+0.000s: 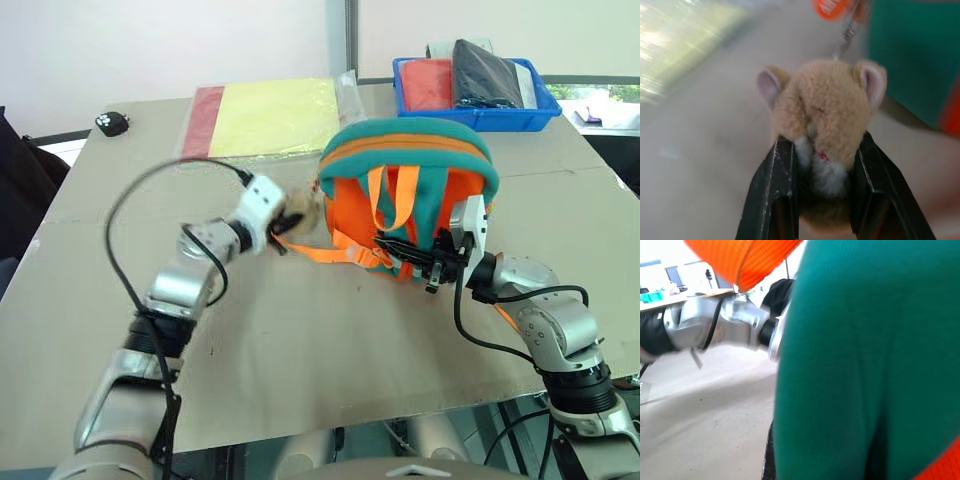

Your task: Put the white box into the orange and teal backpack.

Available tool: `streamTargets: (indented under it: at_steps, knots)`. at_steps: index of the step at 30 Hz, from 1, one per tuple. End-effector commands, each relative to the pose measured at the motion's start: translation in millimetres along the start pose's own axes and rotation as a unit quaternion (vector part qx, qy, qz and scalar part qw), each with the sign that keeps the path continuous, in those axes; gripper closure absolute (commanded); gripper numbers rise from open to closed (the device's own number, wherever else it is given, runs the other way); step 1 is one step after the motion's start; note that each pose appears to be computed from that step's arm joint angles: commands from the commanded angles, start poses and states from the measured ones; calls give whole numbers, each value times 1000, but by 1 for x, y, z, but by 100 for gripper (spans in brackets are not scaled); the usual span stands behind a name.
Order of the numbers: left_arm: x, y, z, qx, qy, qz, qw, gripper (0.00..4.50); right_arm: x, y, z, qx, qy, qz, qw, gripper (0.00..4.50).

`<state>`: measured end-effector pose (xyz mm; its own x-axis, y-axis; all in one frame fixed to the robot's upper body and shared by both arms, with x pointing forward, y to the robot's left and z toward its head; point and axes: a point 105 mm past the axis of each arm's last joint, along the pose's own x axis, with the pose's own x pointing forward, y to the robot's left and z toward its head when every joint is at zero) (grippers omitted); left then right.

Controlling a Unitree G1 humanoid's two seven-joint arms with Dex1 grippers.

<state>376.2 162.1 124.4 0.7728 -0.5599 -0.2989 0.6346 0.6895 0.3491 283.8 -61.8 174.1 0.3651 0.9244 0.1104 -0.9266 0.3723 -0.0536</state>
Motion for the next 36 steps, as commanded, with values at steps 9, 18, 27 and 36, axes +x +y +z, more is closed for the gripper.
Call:
streamTargets:
  at_steps: [9,18,27,36]
  knots:
    - [2,-50,21,82,-25,-138,987,376,0,0,13,-19,-21,-1,1000,450]
    - [-3,-28,-14,119,83,-91,985,376,5,2,12,-16,-26,9,999,450]
    - [-35,-35,28,-2,-84,-94,992,20,-6,-2,10,-14,-20,-1,1000,450]
    - [-125,-31,-23,-76,-34,-81,993,0,-64,-1,-7,-17,53,-33,998,160]
